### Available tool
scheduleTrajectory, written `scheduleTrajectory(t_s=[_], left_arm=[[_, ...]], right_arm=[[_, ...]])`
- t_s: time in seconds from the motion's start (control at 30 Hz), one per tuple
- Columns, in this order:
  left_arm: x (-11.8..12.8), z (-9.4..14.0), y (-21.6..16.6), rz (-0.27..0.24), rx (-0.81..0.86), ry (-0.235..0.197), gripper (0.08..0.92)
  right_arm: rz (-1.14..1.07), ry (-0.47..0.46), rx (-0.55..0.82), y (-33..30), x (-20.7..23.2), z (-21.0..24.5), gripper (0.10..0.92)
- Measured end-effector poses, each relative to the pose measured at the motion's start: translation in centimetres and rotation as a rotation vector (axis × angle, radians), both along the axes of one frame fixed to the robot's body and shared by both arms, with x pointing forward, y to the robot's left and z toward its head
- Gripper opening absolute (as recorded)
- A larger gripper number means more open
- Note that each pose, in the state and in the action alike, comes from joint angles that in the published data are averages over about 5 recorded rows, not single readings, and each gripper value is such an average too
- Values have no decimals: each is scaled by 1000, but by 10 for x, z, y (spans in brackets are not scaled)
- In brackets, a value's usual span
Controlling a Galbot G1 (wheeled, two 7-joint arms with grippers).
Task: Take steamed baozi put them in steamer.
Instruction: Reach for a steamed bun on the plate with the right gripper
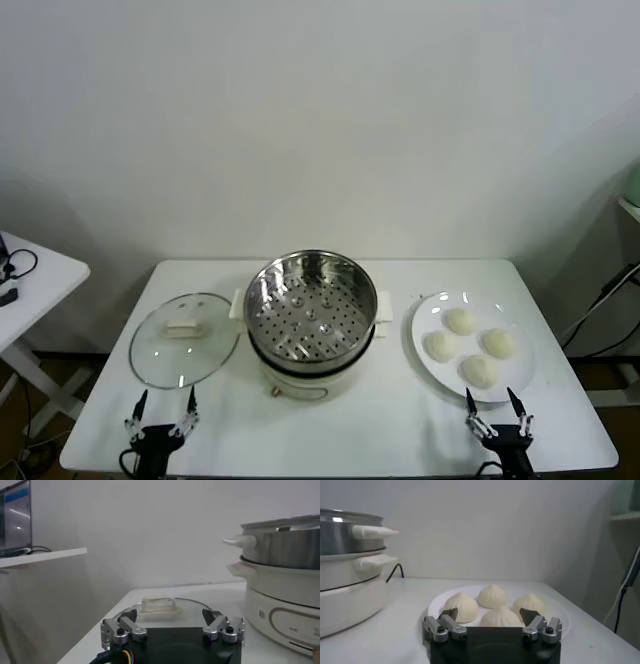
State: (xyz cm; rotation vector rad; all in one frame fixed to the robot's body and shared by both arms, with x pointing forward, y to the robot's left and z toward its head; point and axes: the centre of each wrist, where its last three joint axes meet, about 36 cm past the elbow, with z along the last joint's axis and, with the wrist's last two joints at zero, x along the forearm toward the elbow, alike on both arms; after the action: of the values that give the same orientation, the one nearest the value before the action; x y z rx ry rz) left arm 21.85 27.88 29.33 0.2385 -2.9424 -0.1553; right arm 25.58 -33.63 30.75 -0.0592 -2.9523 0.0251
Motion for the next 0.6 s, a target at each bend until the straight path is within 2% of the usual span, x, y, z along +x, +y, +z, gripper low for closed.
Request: scheduleTrajectory(t_s=[0.33,0.6], left_arm=[[-4,4,2,-4,13,-6,823],[-7,5,2,-16,23,-13,823]], right_arm=[[71,21,2,-27,60,66,823],[238,87,-113,-58,120,125,823]])
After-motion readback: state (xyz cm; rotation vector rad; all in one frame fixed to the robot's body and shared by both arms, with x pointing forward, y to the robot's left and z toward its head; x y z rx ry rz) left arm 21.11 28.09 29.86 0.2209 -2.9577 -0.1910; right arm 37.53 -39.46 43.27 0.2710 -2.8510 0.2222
